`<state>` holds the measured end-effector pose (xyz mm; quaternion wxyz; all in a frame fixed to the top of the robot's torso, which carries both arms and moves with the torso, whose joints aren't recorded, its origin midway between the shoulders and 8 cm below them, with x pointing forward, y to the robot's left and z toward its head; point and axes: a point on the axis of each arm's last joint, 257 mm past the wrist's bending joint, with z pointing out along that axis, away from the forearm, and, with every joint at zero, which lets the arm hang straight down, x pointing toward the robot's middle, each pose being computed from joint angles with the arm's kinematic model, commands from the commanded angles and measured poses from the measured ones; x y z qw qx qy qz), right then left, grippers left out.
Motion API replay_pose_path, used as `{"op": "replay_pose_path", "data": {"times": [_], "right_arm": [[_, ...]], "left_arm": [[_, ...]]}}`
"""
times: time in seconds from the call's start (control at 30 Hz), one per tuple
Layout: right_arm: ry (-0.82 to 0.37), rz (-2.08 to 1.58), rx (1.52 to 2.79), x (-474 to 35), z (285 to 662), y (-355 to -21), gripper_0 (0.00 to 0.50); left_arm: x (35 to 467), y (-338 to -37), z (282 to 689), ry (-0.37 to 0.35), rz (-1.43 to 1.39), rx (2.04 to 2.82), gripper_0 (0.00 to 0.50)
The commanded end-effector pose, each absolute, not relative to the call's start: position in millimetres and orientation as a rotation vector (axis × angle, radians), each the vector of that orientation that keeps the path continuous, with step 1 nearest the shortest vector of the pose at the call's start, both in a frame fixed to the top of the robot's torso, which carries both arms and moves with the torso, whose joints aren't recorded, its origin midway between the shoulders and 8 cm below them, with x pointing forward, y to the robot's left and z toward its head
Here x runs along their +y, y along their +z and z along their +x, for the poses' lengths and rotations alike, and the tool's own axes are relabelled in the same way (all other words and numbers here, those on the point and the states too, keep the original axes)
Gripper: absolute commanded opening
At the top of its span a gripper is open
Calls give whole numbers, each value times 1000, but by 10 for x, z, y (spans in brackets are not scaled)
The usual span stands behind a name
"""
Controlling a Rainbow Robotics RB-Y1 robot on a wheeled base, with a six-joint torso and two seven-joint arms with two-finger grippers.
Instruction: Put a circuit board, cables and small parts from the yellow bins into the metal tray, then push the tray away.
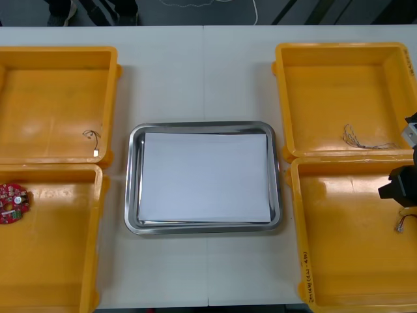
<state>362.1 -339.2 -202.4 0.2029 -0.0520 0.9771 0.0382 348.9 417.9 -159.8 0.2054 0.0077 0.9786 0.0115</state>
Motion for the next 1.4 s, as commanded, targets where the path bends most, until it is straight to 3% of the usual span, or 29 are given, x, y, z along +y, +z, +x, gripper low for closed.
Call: {"op": "replay_pose_path", "data": {"times": [0.03, 1.4], "right_arm": [[63, -73, 2730, -3582, 3590, -1945, 500], [63, -73, 2730, -3582, 3590, -1945, 500]], "left_arm": [[4159, -1621, 3446, 76, 144, 2729, 500], [4159, -1621, 3446, 76, 144, 2729, 500]]}}
